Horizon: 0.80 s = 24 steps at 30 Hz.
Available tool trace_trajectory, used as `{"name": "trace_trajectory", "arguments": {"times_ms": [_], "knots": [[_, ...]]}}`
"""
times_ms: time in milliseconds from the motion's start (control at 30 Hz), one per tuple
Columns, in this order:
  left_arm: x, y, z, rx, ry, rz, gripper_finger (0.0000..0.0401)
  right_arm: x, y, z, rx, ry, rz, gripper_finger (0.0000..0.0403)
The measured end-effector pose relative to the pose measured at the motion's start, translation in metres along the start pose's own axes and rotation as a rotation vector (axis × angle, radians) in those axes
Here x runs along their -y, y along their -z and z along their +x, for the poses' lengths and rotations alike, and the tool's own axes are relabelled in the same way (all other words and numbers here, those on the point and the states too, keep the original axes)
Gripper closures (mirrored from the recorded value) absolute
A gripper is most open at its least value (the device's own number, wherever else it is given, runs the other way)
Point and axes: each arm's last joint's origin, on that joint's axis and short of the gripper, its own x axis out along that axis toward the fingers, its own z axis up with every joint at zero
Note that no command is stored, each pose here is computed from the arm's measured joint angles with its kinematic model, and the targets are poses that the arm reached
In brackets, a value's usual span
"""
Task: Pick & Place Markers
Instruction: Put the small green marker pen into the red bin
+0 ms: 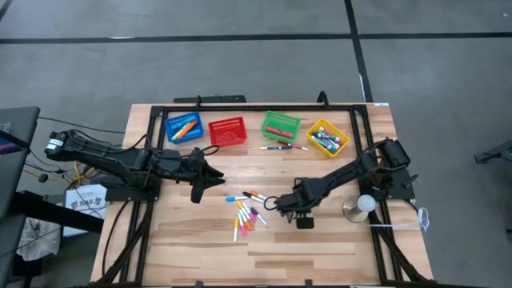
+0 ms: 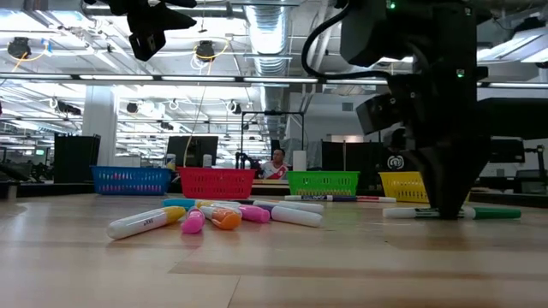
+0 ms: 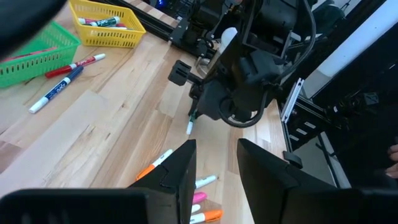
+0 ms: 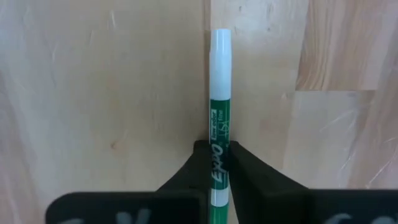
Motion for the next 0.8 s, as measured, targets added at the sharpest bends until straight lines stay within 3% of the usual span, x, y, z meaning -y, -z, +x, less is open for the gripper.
{"name": "trace_trajectory", "arguments": {"times_ms": [333, 500, 800], "knots": [[0.0, 0.0, 0.0, 0.0, 0.0, 0.0, 0.0286, -0.001, -0.015, -0.03, -0.012, 0.008, -0.004, 0.0388], [0.0, 0.0, 0.0, 0.0, 0.0, 0.0, 0.0286, 0.0, -0.025, -0.048, 0.035, -0.005, 0.003, 0.037], [0.001, -0.01, -0.024, 0.083, 0.044, 0.015, 0.0286, 0.018, -0.051, -0.084, 0.173, -0.032, 0.028, 0.0388]]}}
